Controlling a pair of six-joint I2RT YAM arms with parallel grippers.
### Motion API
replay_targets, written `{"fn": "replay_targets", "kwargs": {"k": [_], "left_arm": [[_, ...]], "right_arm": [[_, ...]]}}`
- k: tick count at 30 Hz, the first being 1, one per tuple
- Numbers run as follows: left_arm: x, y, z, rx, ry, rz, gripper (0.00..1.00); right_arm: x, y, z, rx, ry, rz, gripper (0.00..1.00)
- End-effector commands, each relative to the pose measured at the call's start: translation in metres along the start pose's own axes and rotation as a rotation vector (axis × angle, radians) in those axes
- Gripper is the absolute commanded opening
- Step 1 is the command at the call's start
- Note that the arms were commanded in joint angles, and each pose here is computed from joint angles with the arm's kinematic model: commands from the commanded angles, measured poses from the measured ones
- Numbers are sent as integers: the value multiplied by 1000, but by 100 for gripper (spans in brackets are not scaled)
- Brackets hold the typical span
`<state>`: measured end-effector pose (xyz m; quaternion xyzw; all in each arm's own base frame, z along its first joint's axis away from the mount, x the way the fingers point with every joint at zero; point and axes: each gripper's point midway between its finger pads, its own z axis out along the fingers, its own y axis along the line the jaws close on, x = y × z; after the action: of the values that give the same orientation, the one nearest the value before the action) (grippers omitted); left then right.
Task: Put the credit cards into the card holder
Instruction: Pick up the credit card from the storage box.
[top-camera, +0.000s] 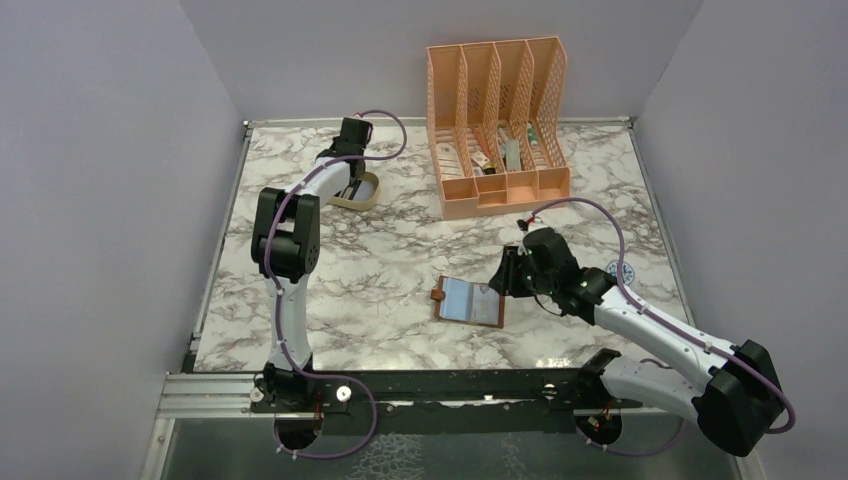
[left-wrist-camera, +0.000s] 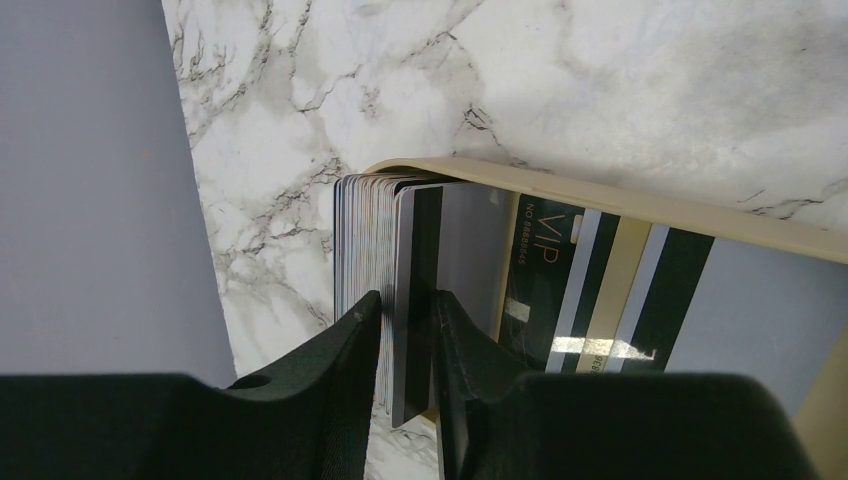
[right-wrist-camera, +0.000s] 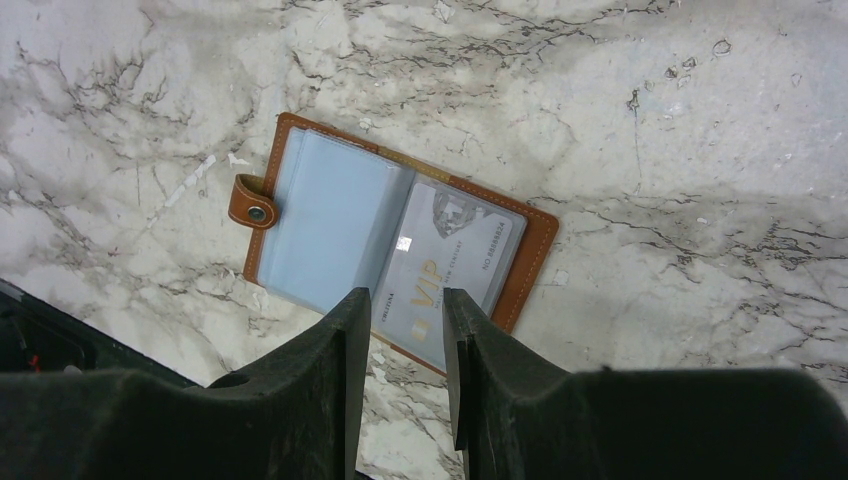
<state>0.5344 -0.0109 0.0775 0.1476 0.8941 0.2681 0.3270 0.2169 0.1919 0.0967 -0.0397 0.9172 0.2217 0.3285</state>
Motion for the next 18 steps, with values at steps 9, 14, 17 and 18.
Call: {"fn": "replay_targets", "kwargs": {"k": [9,14,17,18], "left_arm": [[-11,24,-13,-50,-16,-18,23],[-11,23,-13,-42,-15,-18,22],[-11,22,-14,-38,-16,-21,21],[-11,22,-15,-38,-16,-20,21]], "right_arm": [[-16,8,-3,-19,-58,-11,33],[-17,8,-3,-17,-59,-14,33],[-17,8,-2,-19,-58,-13,33],[-16,8,-2,-19,-56,-13,33]]}}
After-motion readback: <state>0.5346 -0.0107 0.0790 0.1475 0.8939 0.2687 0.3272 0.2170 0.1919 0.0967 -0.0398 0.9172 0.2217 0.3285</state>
